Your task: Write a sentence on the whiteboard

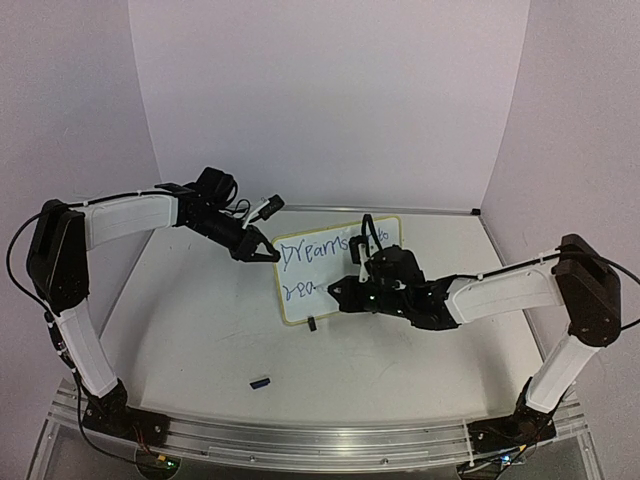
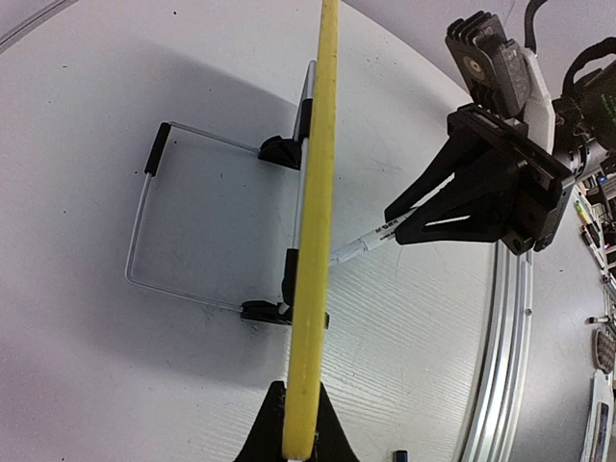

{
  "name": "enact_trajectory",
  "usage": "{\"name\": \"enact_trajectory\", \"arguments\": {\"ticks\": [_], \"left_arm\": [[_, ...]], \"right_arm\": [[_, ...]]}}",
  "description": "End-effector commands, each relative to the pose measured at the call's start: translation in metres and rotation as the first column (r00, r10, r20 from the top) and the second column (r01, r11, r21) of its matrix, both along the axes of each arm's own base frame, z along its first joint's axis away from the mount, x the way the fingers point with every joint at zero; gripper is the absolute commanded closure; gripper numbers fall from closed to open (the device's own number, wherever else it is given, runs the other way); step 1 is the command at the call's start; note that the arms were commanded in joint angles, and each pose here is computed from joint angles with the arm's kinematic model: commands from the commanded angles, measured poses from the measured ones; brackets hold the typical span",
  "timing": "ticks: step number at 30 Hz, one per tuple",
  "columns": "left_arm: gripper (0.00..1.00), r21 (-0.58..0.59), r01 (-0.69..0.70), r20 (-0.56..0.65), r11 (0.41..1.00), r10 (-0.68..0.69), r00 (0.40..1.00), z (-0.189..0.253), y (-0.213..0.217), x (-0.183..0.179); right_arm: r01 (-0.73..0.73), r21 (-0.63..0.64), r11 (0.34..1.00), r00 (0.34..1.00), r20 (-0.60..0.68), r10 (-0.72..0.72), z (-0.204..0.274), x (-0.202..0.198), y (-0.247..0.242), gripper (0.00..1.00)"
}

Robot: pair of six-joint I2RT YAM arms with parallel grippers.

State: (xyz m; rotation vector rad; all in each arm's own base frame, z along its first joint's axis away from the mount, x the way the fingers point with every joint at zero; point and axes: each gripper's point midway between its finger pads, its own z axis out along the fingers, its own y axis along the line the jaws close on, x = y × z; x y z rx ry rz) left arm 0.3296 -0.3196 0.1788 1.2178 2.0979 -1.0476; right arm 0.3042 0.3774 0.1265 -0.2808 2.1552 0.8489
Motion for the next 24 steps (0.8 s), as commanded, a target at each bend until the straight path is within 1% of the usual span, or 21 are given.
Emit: {"name": "enact_trajectory", "arguments": {"ticks": [1, 15, 24], "left_arm": [[1.0, 0.058, 0.014, -0.033, 0.998, -0.012, 0.999, -0.013, -0.002, -0.009], [1.0, 0.058, 0.013, -0.033, 0.998, -0.011, 0.999, -0.013, -0.002, -0.01], [1.0, 0.057, 0.012, -0.032, 0.998, -0.01, 0.999, -0.012, -0.002, -0.009]], "right_arm": [[0.01, 0.01, 1.0, 1.0, -0.006, -0.01, 0.0, 0.001, -0.002, 1.0], [0.019, 0.005, 1.0, 1.0, 0.012, -0.019, 0.005, 0.006, -0.001, 1.0], [0.009, 0.05, 0.999, 0.999, 0.045, -0.011, 0.026, 0.009, 0.006, 1.0]]}}
